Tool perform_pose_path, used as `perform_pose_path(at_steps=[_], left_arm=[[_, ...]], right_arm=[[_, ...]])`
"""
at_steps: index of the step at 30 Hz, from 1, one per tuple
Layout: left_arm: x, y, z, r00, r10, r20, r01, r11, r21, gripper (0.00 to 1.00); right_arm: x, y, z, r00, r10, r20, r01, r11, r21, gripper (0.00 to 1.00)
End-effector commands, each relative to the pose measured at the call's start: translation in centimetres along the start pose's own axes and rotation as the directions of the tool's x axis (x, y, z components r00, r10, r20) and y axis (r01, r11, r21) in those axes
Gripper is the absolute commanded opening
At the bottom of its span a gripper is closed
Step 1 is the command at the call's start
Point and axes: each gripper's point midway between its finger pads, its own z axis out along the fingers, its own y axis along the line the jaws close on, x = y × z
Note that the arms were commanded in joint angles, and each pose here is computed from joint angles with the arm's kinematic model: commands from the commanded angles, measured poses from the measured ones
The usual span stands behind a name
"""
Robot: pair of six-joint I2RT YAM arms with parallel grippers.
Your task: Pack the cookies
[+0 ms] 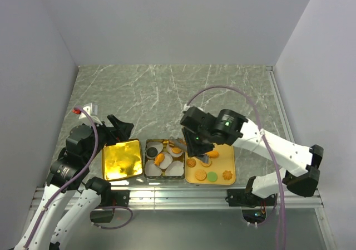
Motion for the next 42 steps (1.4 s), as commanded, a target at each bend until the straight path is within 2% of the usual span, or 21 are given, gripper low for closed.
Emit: perform_pose_path(at_steps=[1, 9, 22, 35, 42], left_arm=[[-0.6, -0.4, -0.1, 1.0, 0.001, 0.029, -0.002, 1.0, 0.017, 0.99], [-0.7, -0.3, -0.1, 1.0, 0.0, 0.031, 0.0, 1.0, 0.011, 0.99], [-0.8, -0.3, -0.3, 0.999, -0.003, 0.04, 0.002, 1.0, 0.014, 0.99], [-0.8, -0.3, -0.2, 0.999, -0.002, 0.037, 0.002, 1.0, 0.011, 1.0], [-0.8, -0.3, -0.2, 0.999, -0.002, 0.037, 0.002, 1.0, 0.01, 1.0]], right_arm=[[-1.1, 3.9, -0.6, 0.999, -0.002, 0.042, 0.006, 0.995, -0.103, 0.36], [0.3, 9.1, -0.5, 0.994, -0.11, 0.01, 0.111, 0.978, -0.177, 0.35], [2.9, 11.3, 1.5, 0.983, -0.175, -0.058, 0.162, 0.97, -0.179, 0.35], [3.6, 10.6, 3.1, 0.982, -0.175, -0.074, 0.164, 0.977, -0.14, 0.54], [3.7, 10.2, 2.9, 0.983, -0.171, -0.066, 0.162, 0.978, -0.131, 0.55]])
